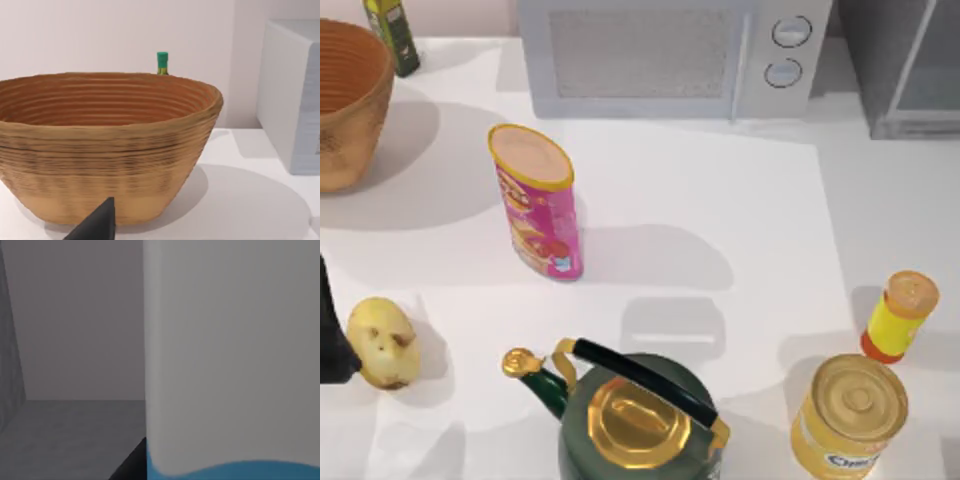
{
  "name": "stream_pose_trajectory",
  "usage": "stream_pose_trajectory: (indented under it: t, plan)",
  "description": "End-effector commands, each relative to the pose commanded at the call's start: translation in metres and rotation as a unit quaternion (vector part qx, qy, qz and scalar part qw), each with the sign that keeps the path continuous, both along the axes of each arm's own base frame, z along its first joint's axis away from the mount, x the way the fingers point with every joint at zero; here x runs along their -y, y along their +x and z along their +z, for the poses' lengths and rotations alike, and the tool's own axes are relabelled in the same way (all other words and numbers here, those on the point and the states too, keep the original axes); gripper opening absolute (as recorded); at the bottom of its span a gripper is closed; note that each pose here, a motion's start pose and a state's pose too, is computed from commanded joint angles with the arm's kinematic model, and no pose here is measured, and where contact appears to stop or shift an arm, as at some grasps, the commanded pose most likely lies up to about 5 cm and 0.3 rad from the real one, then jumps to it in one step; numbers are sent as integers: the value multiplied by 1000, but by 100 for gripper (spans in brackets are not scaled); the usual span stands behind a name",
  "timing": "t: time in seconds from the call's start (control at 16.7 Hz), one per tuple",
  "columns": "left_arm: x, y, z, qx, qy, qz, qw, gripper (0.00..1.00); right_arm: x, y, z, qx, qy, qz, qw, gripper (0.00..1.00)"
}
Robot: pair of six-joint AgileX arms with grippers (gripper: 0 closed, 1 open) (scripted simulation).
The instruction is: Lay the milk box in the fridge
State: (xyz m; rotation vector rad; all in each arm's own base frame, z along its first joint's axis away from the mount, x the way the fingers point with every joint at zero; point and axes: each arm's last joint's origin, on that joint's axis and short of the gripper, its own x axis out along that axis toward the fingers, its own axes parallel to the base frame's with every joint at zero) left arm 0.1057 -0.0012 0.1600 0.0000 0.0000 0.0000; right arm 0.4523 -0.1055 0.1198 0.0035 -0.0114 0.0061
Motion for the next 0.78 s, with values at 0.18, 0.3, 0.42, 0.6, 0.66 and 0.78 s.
stream_pose_trajectory:
  t: [0.18, 0.3, 0.42, 0.6, 0.66, 0.78]
  plan:
    - [0, 0, 0, 0, 0, 0, 1000, 100, 0, 15, 2, 0, 0, 0, 1000, 0]
    - [0, 0, 0, 0, 0, 0, 1000, 100, 1, 24, 4, 0, 0, 0, 1000, 0]
    - [0, 0, 0, 0, 0, 0, 1000, 100, 0, 33, 6, 0, -1, 0, 1000, 0]
    - [0, 0, 0, 0, 0, 0, 1000, 100, 0, 46, 7, -1, 1, 0, 1000, 0]
    - [0, 0, 0, 0, 0, 0, 1000, 100, 0, 51, 9, 1, 0, 0, 1000, 0]
    - [0, 0, 0, 0, 0, 0, 1000, 100, -1, 62, 14, 4, -2, 1, 1000, 0]
